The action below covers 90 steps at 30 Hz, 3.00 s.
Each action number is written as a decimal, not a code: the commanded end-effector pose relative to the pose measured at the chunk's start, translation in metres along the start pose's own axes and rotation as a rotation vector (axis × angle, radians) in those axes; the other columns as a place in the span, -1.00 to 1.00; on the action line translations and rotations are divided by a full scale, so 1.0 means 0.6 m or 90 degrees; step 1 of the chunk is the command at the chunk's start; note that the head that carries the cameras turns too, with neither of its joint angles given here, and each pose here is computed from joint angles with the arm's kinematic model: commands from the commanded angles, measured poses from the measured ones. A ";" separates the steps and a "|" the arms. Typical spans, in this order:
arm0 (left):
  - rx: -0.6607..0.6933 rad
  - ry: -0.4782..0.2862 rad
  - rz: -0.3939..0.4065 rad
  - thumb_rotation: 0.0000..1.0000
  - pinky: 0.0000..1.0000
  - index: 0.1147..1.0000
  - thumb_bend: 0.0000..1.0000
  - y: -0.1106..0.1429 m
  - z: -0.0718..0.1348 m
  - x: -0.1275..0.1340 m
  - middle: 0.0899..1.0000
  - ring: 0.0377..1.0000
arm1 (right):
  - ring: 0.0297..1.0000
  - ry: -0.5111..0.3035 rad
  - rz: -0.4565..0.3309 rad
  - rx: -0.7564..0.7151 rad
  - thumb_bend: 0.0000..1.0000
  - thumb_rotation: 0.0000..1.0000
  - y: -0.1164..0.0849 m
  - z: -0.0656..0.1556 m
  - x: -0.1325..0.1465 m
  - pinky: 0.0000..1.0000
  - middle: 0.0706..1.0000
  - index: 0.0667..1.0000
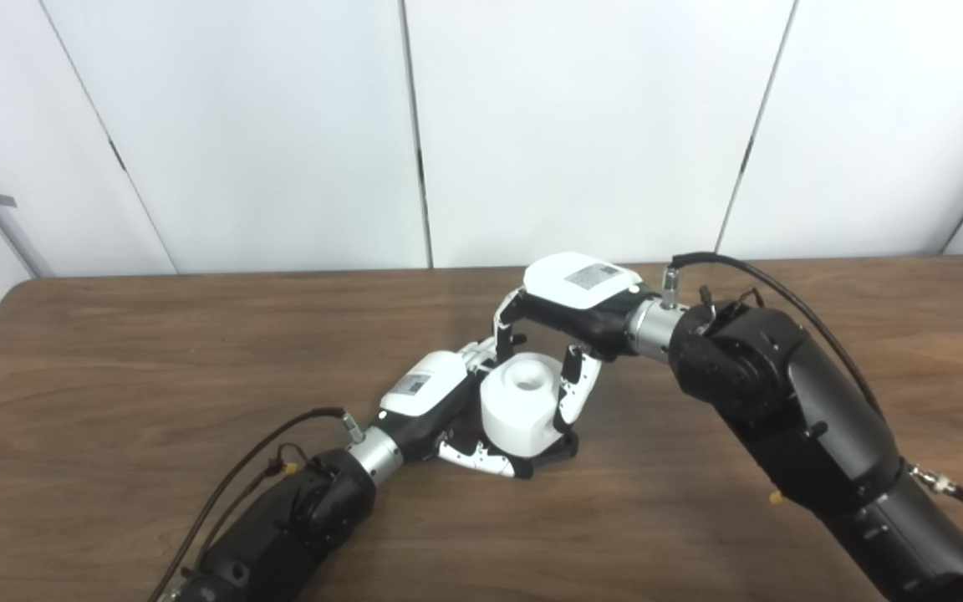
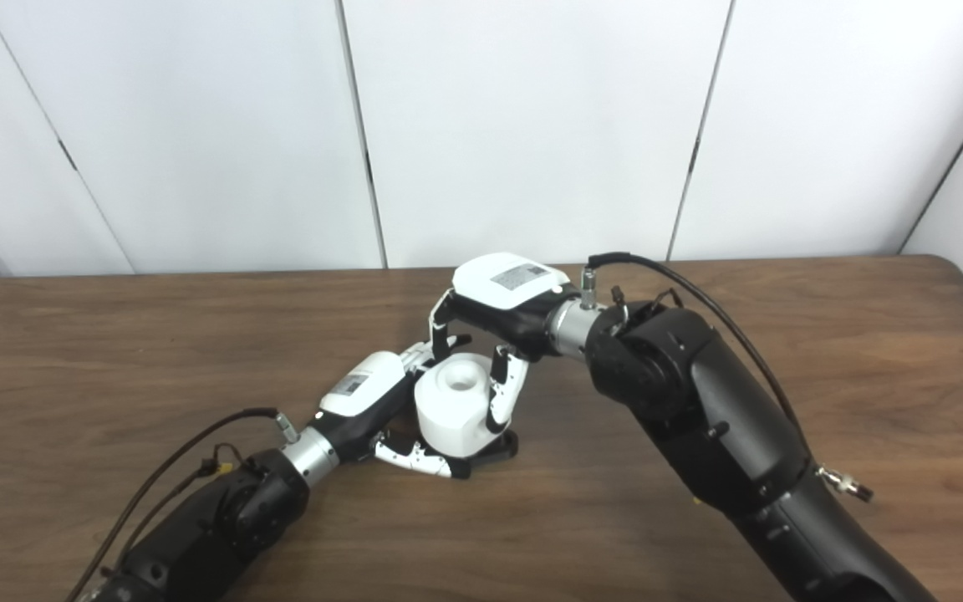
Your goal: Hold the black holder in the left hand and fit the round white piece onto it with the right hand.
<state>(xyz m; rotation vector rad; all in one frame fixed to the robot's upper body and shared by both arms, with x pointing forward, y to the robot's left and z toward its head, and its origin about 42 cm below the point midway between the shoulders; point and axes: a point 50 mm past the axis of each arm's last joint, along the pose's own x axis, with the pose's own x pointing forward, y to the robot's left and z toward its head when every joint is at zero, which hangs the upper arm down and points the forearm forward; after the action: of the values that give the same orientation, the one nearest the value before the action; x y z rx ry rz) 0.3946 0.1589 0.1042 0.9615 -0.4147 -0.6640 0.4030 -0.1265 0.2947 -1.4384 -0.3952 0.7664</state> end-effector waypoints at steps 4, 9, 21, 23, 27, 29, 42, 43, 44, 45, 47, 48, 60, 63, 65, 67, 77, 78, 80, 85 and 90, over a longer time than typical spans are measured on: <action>0.016 0.036 -0.128 -0.84 1.00 -0.16 0.04 -0.063 -0.004 -0.019 1.00 1.00 | 0.65 -0.020 0.017 -0.018 0.05 -0.72 0.006 0.018 0.013 0.79 0.51 -0.12; 0.019 0.039 -0.126 -0.84 1.00 -0.16 0.04 -0.060 -0.008 -0.018 1.00 1.00 | 0.63 -0.023 0.014 -0.022 0.05 -0.72 0.005 0.012 0.007 0.77 0.49 -0.12; 0.009 0.043 -0.126 -0.84 1.00 -0.16 0.04 -0.053 -0.014 -0.018 1.00 1.00 | 0.62 -0.027 0.018 -0.044 0.05 -0.72 0.014 0.006 -0.030 0.75 0.48 -0.12; 0.007 0.044 -0.127 -0.84 1.00 -0.17 0.04 -0.051 -0.014 -0.020 0.99 1.00 | 0.64 -0.023 0.024 -0.042 0.05 -0.72 0.015 0.007 -0.035 0.77 0.50 -0.12; 0.012 0.049 -0.129 -0.84 1.00 -0.17 0.04 -0.050 -0.017 -0.021 0.99 1.00 | 0.67 -0.017 0.025 -0.040 0.05 -0.72 0.013 0.006 -0.043 0.80 0.53 -0.11; 0.012 0.048 -0.130 -0.84 1.00 -0.16 0.04 -0.050 -0.018 -0.021 0.98 1.00 | 0.66 -0.016 0.020 -0.043 0.05 -0.72 0.012 0.005 -0.046 0.78 0.52 -0.12; 0.017 0.044 -0.128 -0.84 0.97 -0.17 0.04 -0.049 -0.021 -0.023 0.97 1.00 | 0.62 -0.016 0.008 -0.051 0.05 -0.72 0.006 0.001 -0.053 0.72 0.48 -0.12; 0.015 0.044 -0.127 -0.84 0.97 -0.17 0.04 -0.049 -0.020 -0.024 0.97 1.00 | 0.61 -0.016 0.007 -0.052 0.05 -0.72 0.006 0.001 -0.053 0.72 0.47 -0.12; 0.015 0.045 -0.128 -0.84 0.97 -0.17 0.04 -0.050 -0.020 -0.023 0.97 1.00 | 0.61 -0.016 0.006 -0.052 0.05 -0.72 0.006 0.001 -0.052 0.72 0.47 -0.12; 0.013 0.046 -0.128 -0.84 0.98 -0.17 0.04 -0.050 -0.020 -0.023 0.97 1.00 | 0.61 -0.015 0.005 -0.051 0.05 -0.72 0.005 0.001 -0.051 0.71 0.47 -0.12; 0.010 0.047 -0.130 -0.84 1.00 -0.17 0.04 -0.051 -0.019 -0.024 0.97 1.00 | 0.61 -0.014 0.005 -0.052 0.05 -0.72 0.002 0.002 -0.050 0.71 0.48 -0.12; 0.008 0.047 -0.132 -0.84 1.00 -0.17 0.04 -0.051 -0.019 -0.023 0.98 1.00 | 0.61 -0.013 0.005 -0.052 0.05 -0.72 0.001 0.003 -0.050 0.71 0.48 -0.12; 0.004 0.042 -0.138 -0.85 1.00 -0.18 0.04 -0.049 -0.018 -0.021 0.96 1.00 | 0.62 -0.006 -0.011 -0.035 0.05 -0.72 -0.002 0.000 -0.051 0.71 0.47 -0.12; 0.003 0.043 -0.137 -0.85 1.00 -0.18 0.05 -0.048 -0.017 -0.021 0.96 1.00 | 0.62 -0.009 -0.024 -0.026 0.05 -0.72 -0.005 -0.001 -0.051 0.72 0.47 -0.12; 0.001 0.044 -0.137 -0.85 1.00 -0.18 0.05 -0.048 -0.018 -0.022 0.96 1.00 | 0.62 -0.011 -0.035 -0.026 0.05 -0.72 -0.007 0.000 -0.051 0.71 0.47 -0.12; 0.002 0.046 -0.137 -0.85 1.00 -0.18 0.05 -0.049 -0.018 -0.022 0.96 1.00 | 0.62 -0.011 -0.048 -0.026 0.05 -0.72 -0.010 -0.001 -0.051 0.69 0.46 -0.12; 0.000 0.044 -0.140 -0.85 1.00 -0.18 0.04 -0.050 -0.021 -0.023 0.96 1.00 | 0.57 -0.014 -0.119 -0.002 0.05 -0.73 -0.026 0.000 -0.053 0.69 0.44 -0.12; 0.002 0.044 -0.141 -0.85 1.00 -0.18 0.04 -0.050 -0.020 -0.023 0.96 1.00 | 0.56 -0.015 -0.125 -0.002 0.05 -0.73 -0.028 0.000 -0.052 0.68 0.44 -0.12; 0.003 0.045 -0.142 -0.85 1.00 -0.18 0.05 -0.050 -0.020 -0.022 0.96 1.00 | 0.57 -0.015 -0.132 -0.002 0.04 -0.73 -0.031 0.000 -0.052 0.68 0.44 -0.12; -0.003 0.045 -0.141 -0.85 1.00 -0.18 0.05 -0.050 -0.020 -0.021 0.96 1.00 | 0.58 -0.019 -0.146 0.000 0.04 -0.72 -0.040 0.000 -0.050 0.69 0.46 -0.12; -0.001 0.047 -0.144 -0.85 1.00 -0.18 0.04 -0.050 -0.021 -0.020 0.96 1.00 | 0.59 -0.018 -0.157 0.001 0.04 -0.72 -0.049 -0.001 -0.050 0.65 0.46 -0.12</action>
<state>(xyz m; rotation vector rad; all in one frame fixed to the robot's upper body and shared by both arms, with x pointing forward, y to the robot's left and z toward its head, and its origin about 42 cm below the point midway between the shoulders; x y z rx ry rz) 0.3998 0.1585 0.1066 0.9380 -0.3898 -0.6925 0.3851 -0.1531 0.2987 -1.3667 -0.4570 0.6573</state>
